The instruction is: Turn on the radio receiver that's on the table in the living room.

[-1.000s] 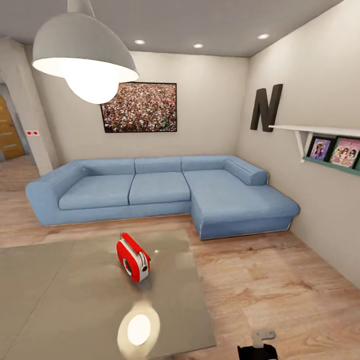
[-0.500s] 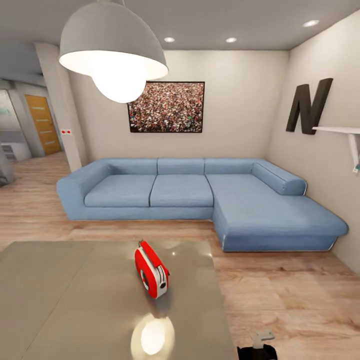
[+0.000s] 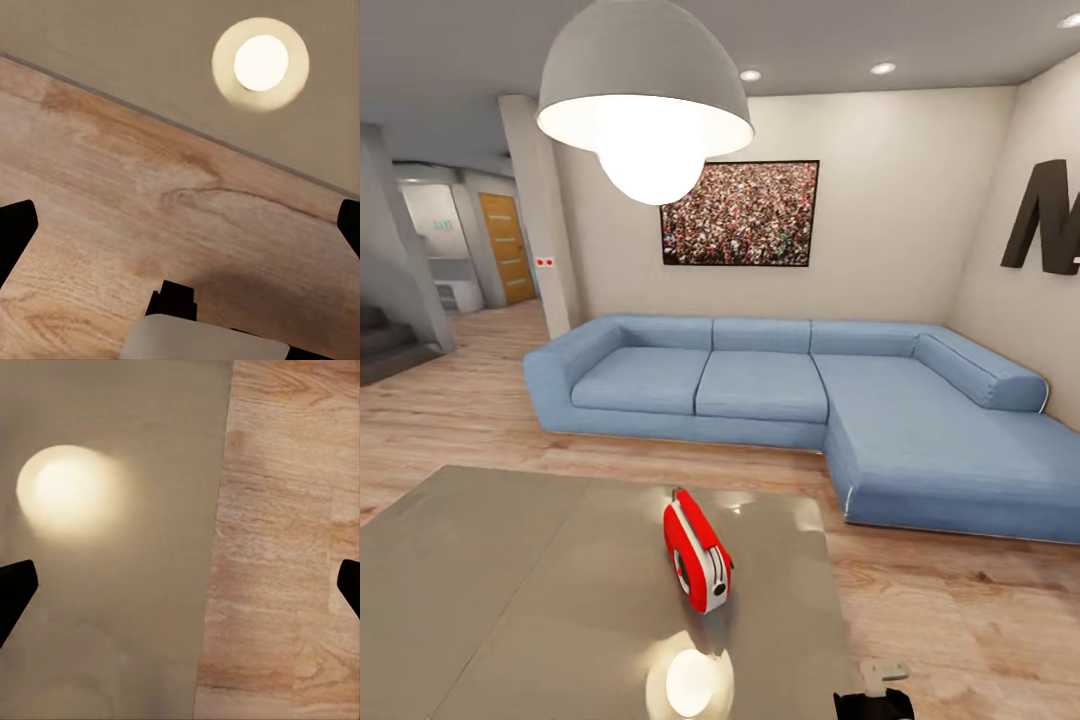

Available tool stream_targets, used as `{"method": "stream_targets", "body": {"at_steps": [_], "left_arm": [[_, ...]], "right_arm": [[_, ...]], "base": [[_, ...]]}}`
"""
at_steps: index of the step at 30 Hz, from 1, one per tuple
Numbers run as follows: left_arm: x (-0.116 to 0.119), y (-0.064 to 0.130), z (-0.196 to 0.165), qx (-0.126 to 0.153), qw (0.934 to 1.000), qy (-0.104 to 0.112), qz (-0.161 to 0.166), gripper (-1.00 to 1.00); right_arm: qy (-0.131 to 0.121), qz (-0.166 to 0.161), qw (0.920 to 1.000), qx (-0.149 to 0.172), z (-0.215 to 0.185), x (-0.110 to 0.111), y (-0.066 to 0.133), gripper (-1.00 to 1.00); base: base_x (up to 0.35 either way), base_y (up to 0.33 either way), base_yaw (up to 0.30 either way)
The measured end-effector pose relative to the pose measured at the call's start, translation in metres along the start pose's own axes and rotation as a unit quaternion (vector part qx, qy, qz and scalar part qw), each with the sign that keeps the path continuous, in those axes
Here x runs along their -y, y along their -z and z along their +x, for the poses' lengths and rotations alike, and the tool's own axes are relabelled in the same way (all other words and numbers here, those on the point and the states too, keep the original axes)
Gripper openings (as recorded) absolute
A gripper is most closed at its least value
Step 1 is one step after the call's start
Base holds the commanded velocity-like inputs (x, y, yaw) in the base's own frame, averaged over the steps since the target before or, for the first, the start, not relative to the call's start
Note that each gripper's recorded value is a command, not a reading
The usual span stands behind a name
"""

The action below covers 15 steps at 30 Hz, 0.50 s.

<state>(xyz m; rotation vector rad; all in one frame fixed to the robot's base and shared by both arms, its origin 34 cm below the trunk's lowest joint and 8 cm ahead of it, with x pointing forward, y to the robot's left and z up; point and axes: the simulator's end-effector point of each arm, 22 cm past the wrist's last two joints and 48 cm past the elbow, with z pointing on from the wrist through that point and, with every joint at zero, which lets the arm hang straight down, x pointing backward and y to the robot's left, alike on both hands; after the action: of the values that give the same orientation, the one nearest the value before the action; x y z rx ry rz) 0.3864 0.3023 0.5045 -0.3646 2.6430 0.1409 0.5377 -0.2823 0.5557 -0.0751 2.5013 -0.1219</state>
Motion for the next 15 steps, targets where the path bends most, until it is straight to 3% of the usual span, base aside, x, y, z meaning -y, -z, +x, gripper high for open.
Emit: {"method": "stream_targets", "body": {"at_steps": [15], "left_arm": [[0.0008, 0.0001, -0.0006, 0.002, 1.0000, 0.001, 0.001, 1.00]], "right_arm": [[0.003, 0.002, 1.0000, 0.005, -0.0024, -0.0003, 0.0001, 1.00]], "base": [[0.000, 0.000, 0.008]]}}
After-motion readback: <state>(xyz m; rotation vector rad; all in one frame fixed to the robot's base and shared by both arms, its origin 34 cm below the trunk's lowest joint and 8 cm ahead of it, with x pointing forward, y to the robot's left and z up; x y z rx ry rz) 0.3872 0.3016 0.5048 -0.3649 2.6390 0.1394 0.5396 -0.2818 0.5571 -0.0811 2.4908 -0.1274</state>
